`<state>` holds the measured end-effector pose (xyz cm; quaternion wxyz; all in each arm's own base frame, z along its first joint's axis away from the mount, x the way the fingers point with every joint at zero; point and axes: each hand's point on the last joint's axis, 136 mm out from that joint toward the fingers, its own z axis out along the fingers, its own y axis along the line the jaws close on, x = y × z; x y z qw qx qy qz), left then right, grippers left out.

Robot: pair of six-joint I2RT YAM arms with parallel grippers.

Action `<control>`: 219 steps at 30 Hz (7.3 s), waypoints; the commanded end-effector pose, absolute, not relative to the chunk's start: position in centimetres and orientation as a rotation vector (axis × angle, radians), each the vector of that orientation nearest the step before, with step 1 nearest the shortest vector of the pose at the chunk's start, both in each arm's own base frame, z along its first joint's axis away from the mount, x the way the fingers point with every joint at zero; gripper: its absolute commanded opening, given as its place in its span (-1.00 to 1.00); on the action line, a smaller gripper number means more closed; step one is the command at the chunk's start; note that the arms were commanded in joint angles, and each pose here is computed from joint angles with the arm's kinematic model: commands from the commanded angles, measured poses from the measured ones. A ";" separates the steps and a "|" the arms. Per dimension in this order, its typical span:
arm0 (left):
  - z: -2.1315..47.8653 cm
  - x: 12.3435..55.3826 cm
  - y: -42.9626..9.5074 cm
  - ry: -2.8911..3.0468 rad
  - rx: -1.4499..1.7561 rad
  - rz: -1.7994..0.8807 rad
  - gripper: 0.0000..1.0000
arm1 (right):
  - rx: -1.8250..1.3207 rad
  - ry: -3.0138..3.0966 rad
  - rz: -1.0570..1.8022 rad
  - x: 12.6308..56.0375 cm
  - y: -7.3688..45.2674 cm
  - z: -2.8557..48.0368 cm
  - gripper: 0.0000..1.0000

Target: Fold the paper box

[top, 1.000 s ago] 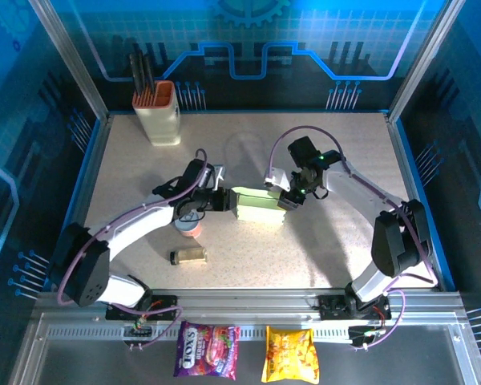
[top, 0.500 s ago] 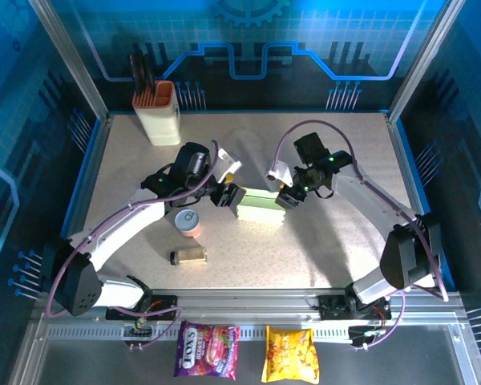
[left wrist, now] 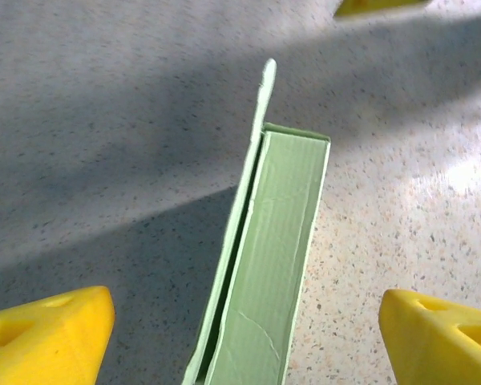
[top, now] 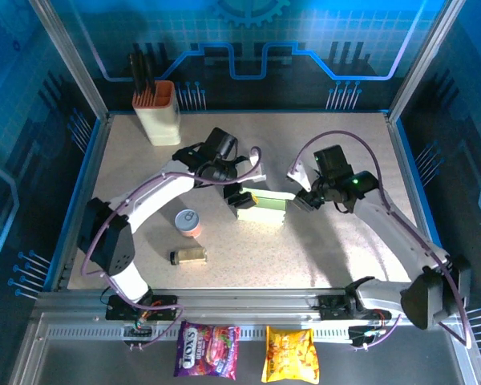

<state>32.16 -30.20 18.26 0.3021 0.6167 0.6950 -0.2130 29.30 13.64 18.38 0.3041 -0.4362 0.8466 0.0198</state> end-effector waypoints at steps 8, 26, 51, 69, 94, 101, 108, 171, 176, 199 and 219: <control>14.4 31.4 -31.9 1.791 1.937 -0.621 0.76 | -1.067 2.210 -0.044 29.6 11.9 19.8 0.17; 10.7 31.6 -32.0 1.843 2.011 -0.607 0.18 | -1.089 2.212 -0.010 29.3 12.3 19.5 0.17; 9.6 31.6 -26.7 2.086 1.880 -0.439 -0.16 | -0.823 2.303 0.198 31.2 15.4 19.1 0.05; 9.4 30.5 -25.6 2.154 1.730 -0.524 0.00 | -0.897 2.440 0.683 30.4 22.8 15.6 0.01; 10.7 30.8 -26.0 2.160 1.804 -0.561 0.12 | -1.019 2.444 0.523 31.6 22.6 14.8 0.03; 10.3 30.7 -26.2 2.168 1.821 -0.591 -0.04 | -1.063 2.435 0.509 32.1 22.9 14.8 0.04; 10.4 30.9 -26.2 2.165 1.818 -0.596 -0.06 | -1.092 2.469 0.521 32.4 23.2 14.2 -0.09; 10.1 30.5 -26.4 2.192 1.798 -0.637 -0.01 | -0.666 2.603 0.426 30.7 23.7 13.6 -0.82; 10.0 30.5 -26.5 2.190 1.799 -0.646 -0.01 | -0.592 2.620 0.473 30.7 24.1 14.8 -0.85; 11.0 31.2 -26.8 2.161 1.761 -0.598 0.16 | -0.409 2.745 0.453 30.3 23.6 13.3 -0.90; 18.9 33.5 -24.5 2.174 1.131 -0.591 0.41 | -0.369 2.747 0.430 30.4 23.4 12.8 -0.91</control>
